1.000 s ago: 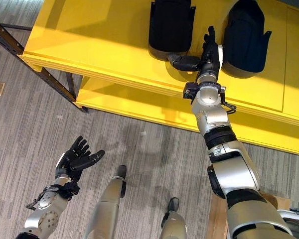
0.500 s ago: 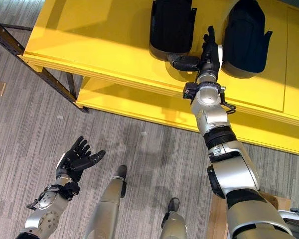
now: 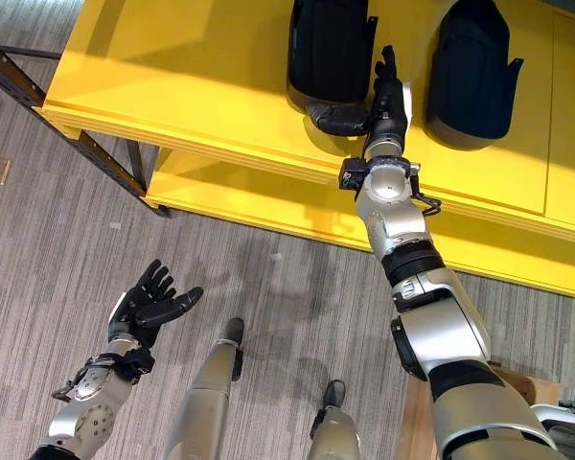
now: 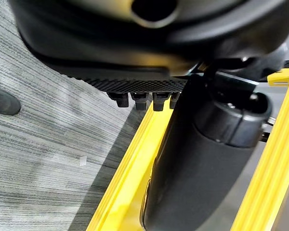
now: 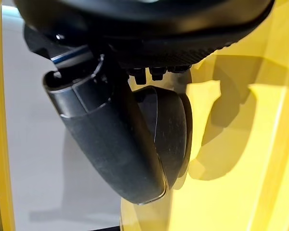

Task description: Move parts from the plastic box to the shelf.

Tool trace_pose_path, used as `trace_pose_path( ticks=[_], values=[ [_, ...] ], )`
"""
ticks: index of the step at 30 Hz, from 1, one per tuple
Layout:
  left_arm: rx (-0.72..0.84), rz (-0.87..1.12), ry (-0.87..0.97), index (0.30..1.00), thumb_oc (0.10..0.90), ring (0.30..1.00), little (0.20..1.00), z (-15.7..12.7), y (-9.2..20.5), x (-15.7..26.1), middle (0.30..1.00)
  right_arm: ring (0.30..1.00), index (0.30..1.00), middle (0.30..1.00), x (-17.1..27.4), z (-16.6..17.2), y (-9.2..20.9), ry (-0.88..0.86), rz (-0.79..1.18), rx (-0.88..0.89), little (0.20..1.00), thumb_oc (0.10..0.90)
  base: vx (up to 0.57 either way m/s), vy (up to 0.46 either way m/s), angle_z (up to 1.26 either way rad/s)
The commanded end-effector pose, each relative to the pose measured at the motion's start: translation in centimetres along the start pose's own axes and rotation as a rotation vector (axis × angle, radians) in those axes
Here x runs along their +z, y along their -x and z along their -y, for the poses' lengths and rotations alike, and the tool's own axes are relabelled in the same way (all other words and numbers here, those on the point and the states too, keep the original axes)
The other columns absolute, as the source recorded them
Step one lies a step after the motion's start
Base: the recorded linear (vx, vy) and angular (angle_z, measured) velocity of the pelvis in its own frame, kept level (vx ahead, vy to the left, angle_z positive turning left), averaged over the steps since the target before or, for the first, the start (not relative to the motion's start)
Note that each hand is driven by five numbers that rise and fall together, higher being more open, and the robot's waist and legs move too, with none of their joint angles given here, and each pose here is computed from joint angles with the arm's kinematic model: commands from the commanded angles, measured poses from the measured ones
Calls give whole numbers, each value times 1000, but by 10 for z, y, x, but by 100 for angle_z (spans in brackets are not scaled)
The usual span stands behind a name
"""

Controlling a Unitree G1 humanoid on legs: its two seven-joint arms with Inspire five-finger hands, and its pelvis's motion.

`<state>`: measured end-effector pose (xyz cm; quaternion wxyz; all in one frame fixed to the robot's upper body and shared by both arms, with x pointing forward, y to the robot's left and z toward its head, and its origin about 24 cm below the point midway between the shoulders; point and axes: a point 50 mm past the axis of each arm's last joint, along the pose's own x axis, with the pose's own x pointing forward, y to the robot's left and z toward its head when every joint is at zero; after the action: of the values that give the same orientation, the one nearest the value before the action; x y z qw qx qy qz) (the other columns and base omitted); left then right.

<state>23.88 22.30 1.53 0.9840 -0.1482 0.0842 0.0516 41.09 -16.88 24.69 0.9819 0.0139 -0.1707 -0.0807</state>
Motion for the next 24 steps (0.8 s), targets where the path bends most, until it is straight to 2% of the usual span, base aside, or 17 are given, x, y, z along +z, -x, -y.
trace_pose_path(
  ticks=[1, 24],
  values=[
    [-71, 149, -13, 1000, 900, 1000, 1000, 12, -2, 28, 1000, 1000, 1000, 1000, 49, -47, -3, -53, 175, 181, 1000, 900, 0, 0, 0],
    [-59, 165, -10, 1000, 900, 1000, 1000, 10, -1, 31, 1000, 1000, 1000, 1000, 46, -61, 0, -75, 160, 221, 1000, 900, 0, 0, 0]
  ],
)
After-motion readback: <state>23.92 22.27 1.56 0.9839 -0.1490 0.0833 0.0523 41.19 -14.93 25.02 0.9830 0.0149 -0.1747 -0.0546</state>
